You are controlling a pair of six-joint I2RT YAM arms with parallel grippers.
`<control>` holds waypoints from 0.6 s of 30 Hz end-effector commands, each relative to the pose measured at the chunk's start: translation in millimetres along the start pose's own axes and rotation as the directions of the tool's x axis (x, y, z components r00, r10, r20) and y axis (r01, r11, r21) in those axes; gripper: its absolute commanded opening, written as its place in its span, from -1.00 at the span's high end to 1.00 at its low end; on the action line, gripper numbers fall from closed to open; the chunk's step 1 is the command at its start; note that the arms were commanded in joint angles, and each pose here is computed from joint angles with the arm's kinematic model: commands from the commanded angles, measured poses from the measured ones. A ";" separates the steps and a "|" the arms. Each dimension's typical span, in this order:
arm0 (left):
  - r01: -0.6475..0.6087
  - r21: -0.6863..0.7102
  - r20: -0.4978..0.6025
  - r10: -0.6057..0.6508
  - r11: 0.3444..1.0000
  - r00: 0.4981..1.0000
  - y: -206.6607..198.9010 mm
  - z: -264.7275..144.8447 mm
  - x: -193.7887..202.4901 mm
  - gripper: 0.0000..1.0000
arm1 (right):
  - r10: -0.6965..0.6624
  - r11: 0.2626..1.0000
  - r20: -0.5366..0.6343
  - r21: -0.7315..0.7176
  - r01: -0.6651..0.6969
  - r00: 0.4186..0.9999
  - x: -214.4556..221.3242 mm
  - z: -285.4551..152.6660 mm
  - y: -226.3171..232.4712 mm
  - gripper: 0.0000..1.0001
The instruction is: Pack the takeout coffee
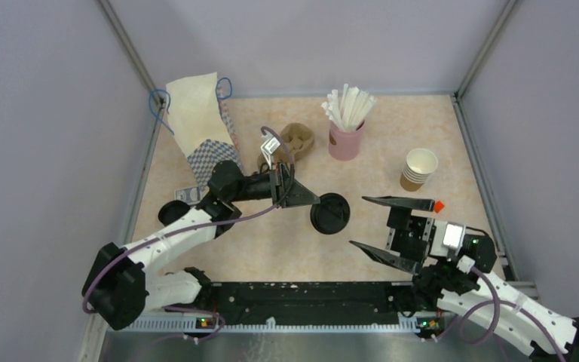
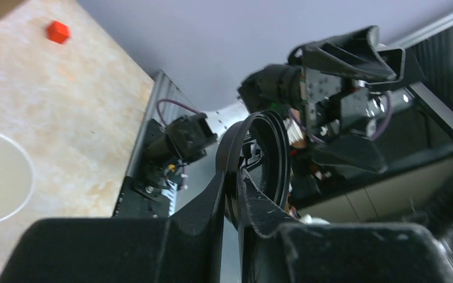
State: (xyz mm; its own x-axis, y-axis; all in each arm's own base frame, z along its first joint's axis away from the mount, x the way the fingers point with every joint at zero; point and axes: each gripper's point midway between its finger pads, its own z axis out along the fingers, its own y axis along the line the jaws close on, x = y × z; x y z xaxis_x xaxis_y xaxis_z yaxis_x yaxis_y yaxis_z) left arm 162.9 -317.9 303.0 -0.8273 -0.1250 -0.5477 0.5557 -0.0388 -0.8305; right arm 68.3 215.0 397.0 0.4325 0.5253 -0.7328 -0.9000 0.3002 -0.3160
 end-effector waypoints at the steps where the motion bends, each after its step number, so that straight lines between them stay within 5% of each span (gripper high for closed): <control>1: -0.050 0.223 -0.066 0.066 0.974 0.996 -51.4 -2.6 -1.6 0.66 | -0.209 0.976 0.017 -0.065 0.210 0.978 -2.8 -2.2 3.9 -0.64; 9: -0.020 0.213 -0.014 0.024 0.977 1.000 -52.5 1.3 -13.2 0.68 | -0.220 0.968 -0.067 0.108 0.226 0.973 23.4 -17.5 -23.8 -0.72; 12: -0.033 0.226 0.002 0.034 0.974 0.999 -59.4 1.3 -17.7 0.68 | -0.222 0.964 -0.018 0.149 0.222 0.975 16.4 -20.4 -26.7 -0.69; 18: -0.027 0.248 0.040 0.018 0.968 0.999 -70.1 -1.0 -24.6 0.70 | -0.210 0.977 0.027 -0.023 0.211 0.977 30.3 -11.0 2.5 -0.79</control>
State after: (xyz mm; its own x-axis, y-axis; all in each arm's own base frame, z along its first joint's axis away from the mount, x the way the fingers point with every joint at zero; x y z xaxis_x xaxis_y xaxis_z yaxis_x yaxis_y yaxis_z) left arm 149.9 -318.8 335.4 -0.8573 -0.0963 -0.5058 0.5144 -0.2024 -0.8333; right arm 91.1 217.1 364.1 0.5723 0.4339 -0.6958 -0.8108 0.4265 -0.4009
